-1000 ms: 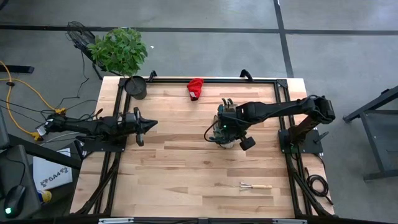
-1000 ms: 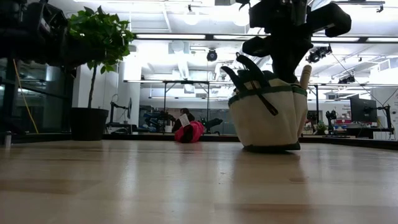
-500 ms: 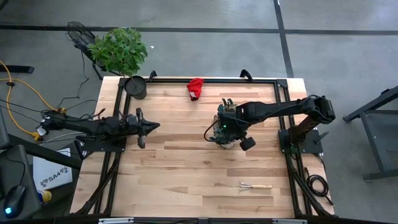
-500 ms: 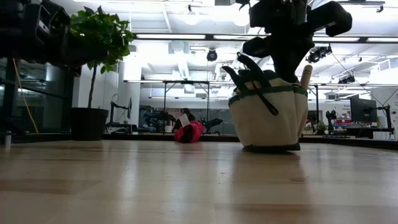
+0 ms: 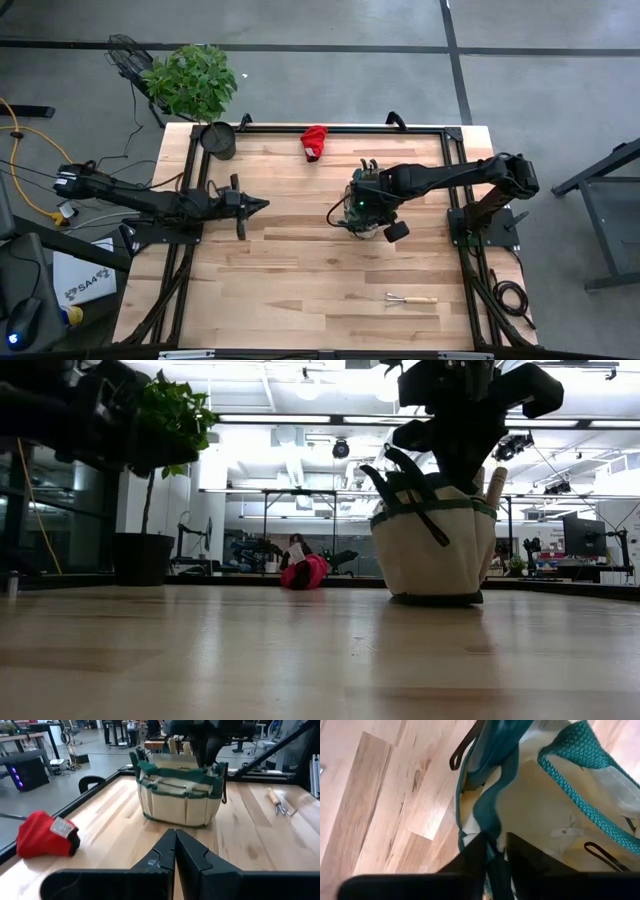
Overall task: Pick & Place Garden tools in Gardening bag
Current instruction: Adjust the gardening bag
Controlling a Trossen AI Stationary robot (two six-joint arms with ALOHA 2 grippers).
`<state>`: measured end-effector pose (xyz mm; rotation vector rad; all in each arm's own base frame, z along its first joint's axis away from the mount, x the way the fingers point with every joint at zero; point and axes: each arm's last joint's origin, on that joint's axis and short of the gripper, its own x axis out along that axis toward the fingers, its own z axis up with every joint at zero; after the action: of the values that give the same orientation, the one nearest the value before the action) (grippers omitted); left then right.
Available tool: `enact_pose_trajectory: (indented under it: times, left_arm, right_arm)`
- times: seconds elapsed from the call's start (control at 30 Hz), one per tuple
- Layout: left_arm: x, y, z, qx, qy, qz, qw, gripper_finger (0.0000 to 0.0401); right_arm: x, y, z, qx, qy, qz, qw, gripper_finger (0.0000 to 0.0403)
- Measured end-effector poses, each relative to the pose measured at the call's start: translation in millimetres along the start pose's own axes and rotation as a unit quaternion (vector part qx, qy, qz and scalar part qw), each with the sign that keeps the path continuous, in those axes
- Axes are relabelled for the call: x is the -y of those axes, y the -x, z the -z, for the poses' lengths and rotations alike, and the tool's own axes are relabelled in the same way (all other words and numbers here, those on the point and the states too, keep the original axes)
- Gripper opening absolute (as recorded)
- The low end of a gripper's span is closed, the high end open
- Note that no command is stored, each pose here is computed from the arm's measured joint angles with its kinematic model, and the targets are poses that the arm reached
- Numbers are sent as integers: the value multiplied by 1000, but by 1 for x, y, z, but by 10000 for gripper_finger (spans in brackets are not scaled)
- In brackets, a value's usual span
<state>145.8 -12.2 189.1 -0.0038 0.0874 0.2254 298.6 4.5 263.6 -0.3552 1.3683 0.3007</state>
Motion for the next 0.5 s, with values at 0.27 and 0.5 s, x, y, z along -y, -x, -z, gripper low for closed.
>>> enact_pose_trajectory:
  times: [0.27,0.5]
  left_arm:
    - [17,-42,-26,-39,-53,1,998,3]
    - [37,-90,-50,-58,-120,-10,991,3]
  right_arm:
    - [0,0,0,0,-5,0,1000,172]
    - [0,0,0,0,-24,0,1000,219]
